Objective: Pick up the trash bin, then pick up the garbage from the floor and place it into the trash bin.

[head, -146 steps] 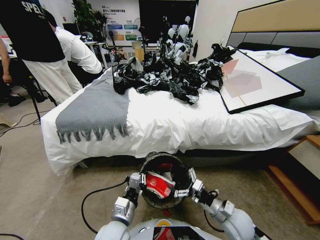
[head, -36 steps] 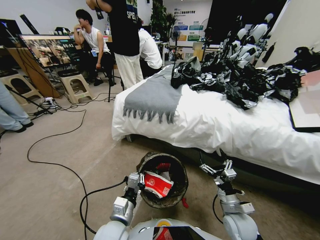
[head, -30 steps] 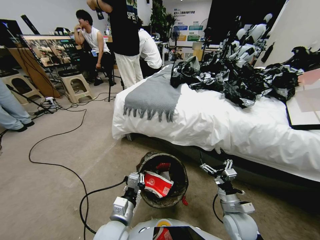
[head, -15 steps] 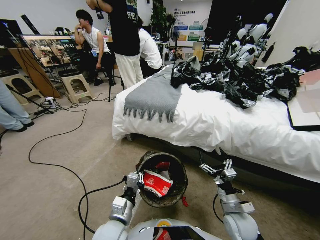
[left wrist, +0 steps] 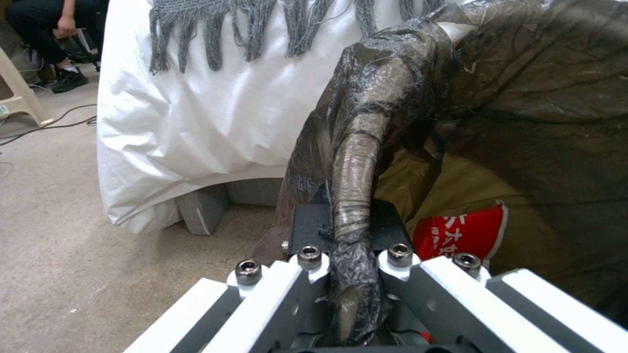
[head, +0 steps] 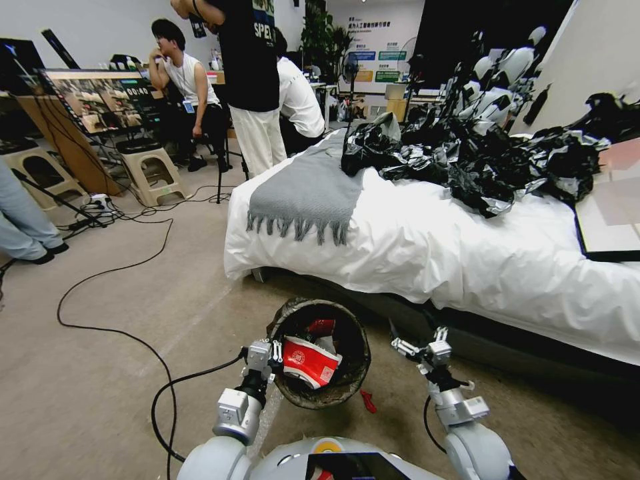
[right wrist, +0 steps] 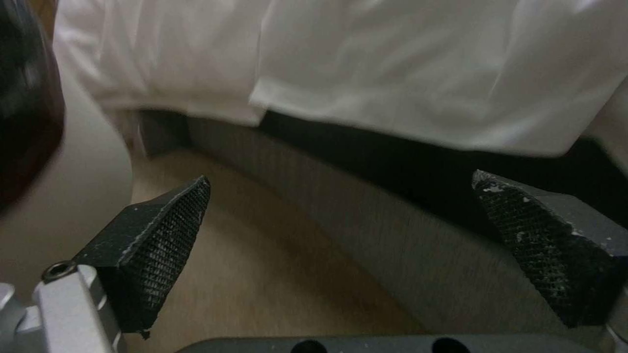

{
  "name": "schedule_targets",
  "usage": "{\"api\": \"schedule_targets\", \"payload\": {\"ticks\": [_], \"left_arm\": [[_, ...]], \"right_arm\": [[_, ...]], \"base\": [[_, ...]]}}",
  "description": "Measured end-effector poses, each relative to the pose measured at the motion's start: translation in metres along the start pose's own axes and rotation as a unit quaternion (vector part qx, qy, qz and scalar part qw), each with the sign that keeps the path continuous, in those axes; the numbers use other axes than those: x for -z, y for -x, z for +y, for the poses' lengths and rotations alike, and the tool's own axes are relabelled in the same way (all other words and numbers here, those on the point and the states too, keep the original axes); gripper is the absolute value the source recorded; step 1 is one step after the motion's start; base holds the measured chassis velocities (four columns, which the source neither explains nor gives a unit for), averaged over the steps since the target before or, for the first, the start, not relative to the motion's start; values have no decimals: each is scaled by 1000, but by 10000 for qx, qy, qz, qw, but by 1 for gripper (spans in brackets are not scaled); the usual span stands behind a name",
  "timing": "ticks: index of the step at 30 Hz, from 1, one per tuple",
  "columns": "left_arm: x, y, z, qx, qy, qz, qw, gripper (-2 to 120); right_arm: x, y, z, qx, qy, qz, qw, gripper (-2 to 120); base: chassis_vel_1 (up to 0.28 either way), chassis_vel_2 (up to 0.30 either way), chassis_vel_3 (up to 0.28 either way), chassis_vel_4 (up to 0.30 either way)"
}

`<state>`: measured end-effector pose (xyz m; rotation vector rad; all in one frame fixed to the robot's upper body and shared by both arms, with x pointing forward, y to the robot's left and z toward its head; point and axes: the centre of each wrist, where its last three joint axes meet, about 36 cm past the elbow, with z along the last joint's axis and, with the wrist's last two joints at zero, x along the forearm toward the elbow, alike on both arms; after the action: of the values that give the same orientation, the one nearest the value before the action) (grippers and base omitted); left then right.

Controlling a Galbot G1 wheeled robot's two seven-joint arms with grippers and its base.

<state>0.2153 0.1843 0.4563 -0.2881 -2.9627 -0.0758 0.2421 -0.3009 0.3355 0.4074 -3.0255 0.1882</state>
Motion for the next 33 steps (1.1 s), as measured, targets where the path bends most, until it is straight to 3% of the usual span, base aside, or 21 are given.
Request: {"api": "schedule_targets", "payload": {"ticks": [7,14,33], "left_arm": [[1,1,0,37,-36,-16,10000,1],[1,1,-1,53,-58,-23,10000,1],[-3,2,-4,56,-70,30,10000,1]], "right_arm": [[-35,-2,-12,550,-182,1208,9910,100],[-53,-3,-8,793,-68,1926,9780,100],[-99,10,1,1745,155,2383,9553,100]], "base": [[0,0,0,0],[0,0,0,0],[0,0,0,0]]}}
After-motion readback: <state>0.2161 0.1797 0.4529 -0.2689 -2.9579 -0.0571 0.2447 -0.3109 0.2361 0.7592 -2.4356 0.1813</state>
